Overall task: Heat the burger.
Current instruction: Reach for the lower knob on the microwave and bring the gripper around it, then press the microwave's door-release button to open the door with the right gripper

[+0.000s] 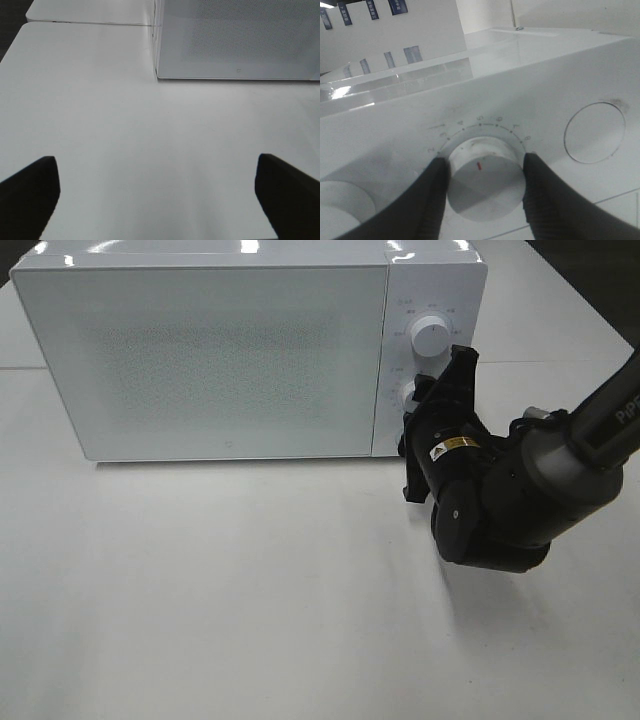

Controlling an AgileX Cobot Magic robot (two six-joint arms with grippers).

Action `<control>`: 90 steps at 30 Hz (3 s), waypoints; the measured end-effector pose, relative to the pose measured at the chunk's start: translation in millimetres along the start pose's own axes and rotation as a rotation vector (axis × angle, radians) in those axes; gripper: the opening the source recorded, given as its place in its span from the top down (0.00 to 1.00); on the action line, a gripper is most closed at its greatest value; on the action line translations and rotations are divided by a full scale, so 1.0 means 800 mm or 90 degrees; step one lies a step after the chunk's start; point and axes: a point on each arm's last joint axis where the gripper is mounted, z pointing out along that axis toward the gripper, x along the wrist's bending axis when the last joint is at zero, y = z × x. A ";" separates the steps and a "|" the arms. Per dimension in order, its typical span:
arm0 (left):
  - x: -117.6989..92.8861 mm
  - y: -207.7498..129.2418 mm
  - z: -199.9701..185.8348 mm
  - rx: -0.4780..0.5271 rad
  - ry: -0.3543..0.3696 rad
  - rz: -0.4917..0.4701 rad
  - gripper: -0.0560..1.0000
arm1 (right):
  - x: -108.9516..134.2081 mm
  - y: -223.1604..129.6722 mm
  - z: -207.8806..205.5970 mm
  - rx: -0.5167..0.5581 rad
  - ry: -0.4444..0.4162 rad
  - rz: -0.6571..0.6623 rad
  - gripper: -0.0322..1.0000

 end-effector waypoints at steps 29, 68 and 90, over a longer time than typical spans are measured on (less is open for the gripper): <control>0.000 0.000 0.000 0.000 0.000 0.000 0.02 | -0.003 -0.003 -0.002 -0.004 -0.013 -0.040 0.35; 0.000 0.000 0.000 0.000 0.000 0.000 0.02 | 0.072 0.034 -0.088 0.420 -0.291 -0.888 0.32; 0.000 0.000 0.000 0.000 0.000 0.000 0.02 | 0.178 0.073 -0.215 0.564 -0.280 -1.083 0.22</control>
